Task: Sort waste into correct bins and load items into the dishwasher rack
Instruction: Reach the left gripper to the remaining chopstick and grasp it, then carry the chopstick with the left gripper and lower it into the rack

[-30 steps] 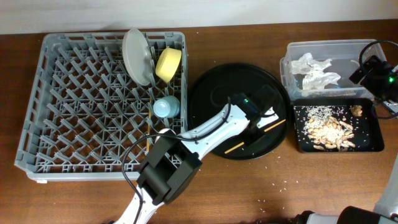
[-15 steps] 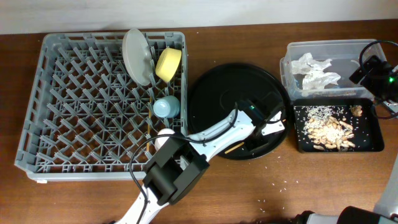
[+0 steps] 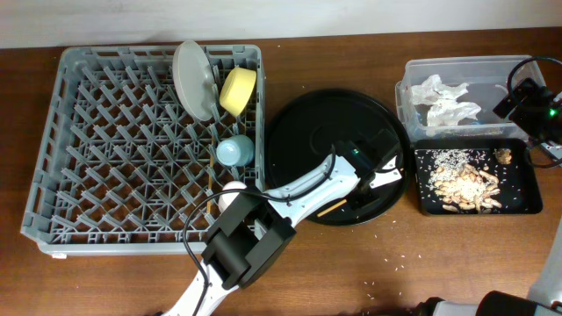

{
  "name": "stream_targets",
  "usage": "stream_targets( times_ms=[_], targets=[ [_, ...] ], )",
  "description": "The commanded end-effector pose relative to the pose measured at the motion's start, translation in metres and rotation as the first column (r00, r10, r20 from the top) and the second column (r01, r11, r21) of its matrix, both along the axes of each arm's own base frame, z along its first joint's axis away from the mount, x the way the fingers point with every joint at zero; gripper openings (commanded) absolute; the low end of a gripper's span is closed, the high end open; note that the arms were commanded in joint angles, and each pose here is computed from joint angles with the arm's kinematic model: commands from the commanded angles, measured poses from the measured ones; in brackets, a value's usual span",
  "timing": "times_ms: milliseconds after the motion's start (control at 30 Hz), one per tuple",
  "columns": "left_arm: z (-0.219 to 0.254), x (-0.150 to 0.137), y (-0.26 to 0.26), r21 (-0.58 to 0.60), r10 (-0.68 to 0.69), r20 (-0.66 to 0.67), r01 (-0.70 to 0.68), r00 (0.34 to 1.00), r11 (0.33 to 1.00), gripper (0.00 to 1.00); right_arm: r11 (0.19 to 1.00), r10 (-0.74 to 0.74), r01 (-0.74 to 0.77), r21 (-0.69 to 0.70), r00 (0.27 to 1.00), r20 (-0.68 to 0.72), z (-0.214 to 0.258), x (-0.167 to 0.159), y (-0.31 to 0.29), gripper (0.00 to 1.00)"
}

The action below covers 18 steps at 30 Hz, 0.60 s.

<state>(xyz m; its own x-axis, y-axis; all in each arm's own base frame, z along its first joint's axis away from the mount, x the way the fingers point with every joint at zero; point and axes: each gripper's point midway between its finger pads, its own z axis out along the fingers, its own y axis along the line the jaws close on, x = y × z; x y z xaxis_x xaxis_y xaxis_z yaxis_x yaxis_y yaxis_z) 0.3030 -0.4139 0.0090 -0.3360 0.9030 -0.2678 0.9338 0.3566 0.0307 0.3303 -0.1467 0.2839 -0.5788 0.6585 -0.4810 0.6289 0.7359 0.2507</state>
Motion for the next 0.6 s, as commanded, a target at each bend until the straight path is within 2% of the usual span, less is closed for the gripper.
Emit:
stream_targets(
  times_ms=[0, 200, 267, 400, 500, 567],
  targets=[
    [-0.018, -0.016, 0.002, -0.007, -0.014, -0.081, 0.013, 0.997, 1.0, 0.17, 1.0, -0.023, 0.023, -0.016, 1.0, 0.005, 0.005, -0.001, -0.005, 0.98],
    [-0.022, -0.012, -0.003, -0.026, -0.015, -0.067, 0.013, 0.998, 1.0, 0.16, 1.0, -0.023, 0.023, -0.016, 1.0, 0.005, 0.005, -0.001, -0.005, 0.99],
    [-0.022, -0.012, -0.003, -0.026, -0.015, -0.066, 0.013, 0.998, 1.0, 0.01, 1.0, -0.023, 0.023, -0.016, 1.0, 0.005, 0.005, -0.001, -0.005, 0.98],
    [-0.015, -0.006, -0.002, -0.017, -0.005, -0.041, 0.004, 0.999, 1.0, 0.0, 1.0, -0.023, 0.023, -0.016, 1.0, 0.005, 0.005, -0.001, -0.005, 0.98],
    [0.032, 0.016, 0.001, -0.041, 0.03, 0.002, -0.03, 1.0, 0.999, 0.0, 1.0, -0.023, 0.023, -0.016, 1.0, 0.005, 0.005, -0.001, -0.005, 0.99],
    [0.08, 0.044, 0.021, -0.048, 0.122, 0.066, -0.119, 0.99, 0.992, 0.0, 1.0, -0.023, 0.023, -0.016, 1.0, 0.005, 0.005, -0.001, -0.005, 0.98]
  ],
)
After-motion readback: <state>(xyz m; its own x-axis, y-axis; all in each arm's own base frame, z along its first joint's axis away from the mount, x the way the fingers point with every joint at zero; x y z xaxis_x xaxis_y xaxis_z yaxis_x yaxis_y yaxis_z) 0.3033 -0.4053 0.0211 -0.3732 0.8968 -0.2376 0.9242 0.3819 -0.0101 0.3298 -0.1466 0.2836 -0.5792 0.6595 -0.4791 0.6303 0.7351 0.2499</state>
